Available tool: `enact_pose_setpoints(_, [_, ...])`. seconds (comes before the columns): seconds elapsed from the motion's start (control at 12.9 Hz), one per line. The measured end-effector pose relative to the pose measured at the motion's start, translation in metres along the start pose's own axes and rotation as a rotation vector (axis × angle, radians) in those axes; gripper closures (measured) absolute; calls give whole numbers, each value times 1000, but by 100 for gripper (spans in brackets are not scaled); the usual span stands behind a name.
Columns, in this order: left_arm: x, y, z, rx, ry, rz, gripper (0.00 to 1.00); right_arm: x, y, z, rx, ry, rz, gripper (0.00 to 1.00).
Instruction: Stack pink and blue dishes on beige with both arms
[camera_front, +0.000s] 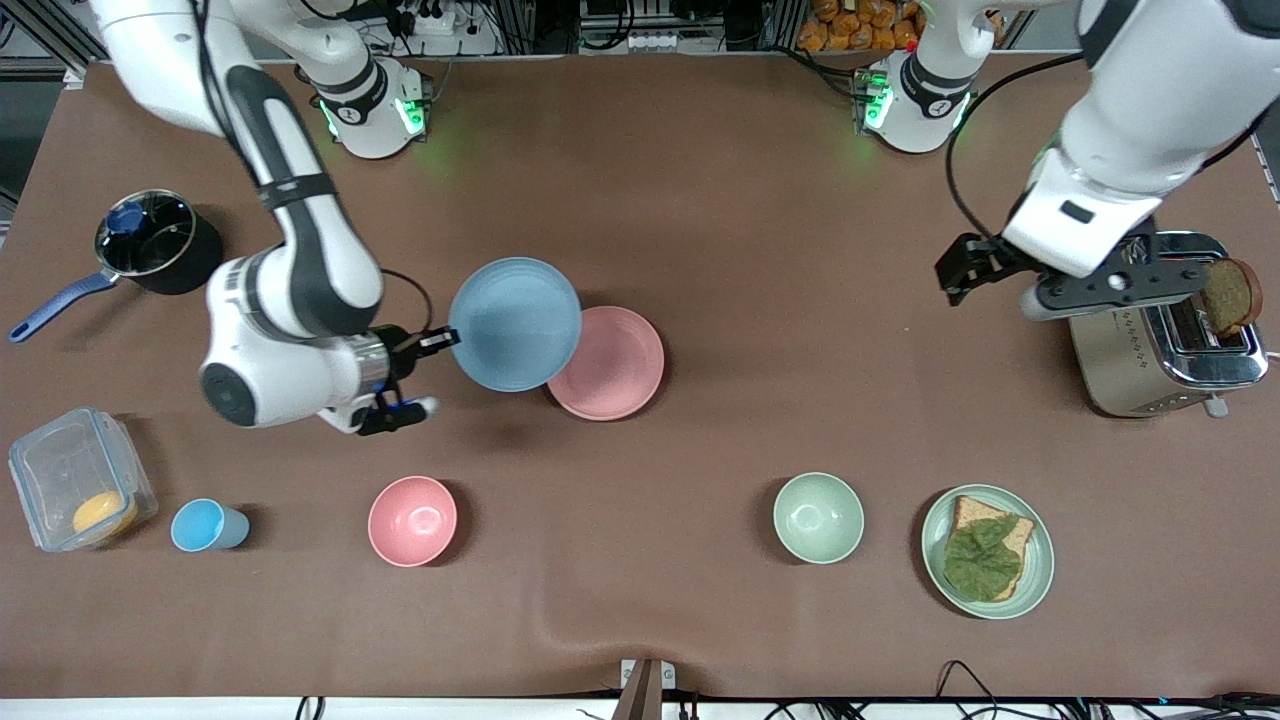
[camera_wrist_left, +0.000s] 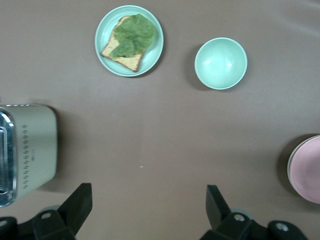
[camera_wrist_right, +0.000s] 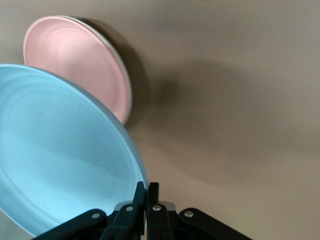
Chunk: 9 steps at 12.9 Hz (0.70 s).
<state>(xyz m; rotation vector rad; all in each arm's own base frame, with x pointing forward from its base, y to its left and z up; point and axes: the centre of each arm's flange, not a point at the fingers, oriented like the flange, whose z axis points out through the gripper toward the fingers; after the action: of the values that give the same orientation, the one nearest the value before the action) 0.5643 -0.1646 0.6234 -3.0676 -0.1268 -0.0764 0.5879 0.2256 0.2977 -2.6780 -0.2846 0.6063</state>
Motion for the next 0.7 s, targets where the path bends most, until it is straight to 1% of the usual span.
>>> enact_pose_setpoints(0.15, [1,-20,-9,-15,-8,19,0,4,-35,38,-42,45,-34,96])
enact_pose_setpoints(0.31, [2,-40,-15,-28,-11,41,0,6,-57,66,-67,70,-65,96])
enact_pose_setpoints(0.54, [4,-57,-15,-27,-16,51,0,14,-70,78,-79,143,-83,96])
enact_pose_setpoints(0.7, [3,-57,-18,-27,-11,75,0,20,-69,90,-88,161,-84,96])
